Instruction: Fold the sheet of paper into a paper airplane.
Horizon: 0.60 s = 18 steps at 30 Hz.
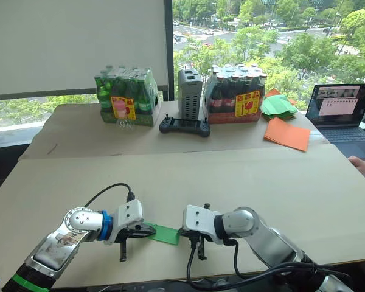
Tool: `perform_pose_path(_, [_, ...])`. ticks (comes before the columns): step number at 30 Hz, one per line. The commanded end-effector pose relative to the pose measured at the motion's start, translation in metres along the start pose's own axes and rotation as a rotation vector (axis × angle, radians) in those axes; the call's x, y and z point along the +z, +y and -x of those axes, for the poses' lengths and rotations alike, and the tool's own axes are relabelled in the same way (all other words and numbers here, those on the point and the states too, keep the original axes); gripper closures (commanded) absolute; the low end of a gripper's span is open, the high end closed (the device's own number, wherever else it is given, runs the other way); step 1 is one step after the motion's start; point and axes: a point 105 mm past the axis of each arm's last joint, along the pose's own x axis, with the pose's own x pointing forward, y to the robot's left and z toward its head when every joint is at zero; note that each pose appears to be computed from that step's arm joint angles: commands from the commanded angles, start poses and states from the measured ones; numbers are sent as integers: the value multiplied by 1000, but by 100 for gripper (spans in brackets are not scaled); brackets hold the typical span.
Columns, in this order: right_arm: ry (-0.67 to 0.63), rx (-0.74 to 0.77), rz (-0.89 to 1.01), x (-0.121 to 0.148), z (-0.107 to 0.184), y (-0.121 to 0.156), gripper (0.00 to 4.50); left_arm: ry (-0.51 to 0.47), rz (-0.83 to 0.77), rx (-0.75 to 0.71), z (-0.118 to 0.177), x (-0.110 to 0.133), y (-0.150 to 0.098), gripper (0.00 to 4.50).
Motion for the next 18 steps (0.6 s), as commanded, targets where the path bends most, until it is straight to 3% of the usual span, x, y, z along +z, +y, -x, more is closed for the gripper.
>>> perform_pose_path(1, [106,26,-112,-31,3,10,448,59,29,4,0,-14,0,450])
perform_pose_path(5, [-153,-53,-20,22,14,-7,448,58,26,5,0,-13,0,450])
perform_pose_path(10, [-312,-91,33,53,25,-16,448,57,25,9,1,-13,2,450])
perform_pose_path(13, [-315,-53,49,56,15,-11,448,56,23,12,1,-12,3,450])
perform_pose_path(18, [-203,-14,79,32,-18,-9,448,47,15,19,0,-8,6,450])
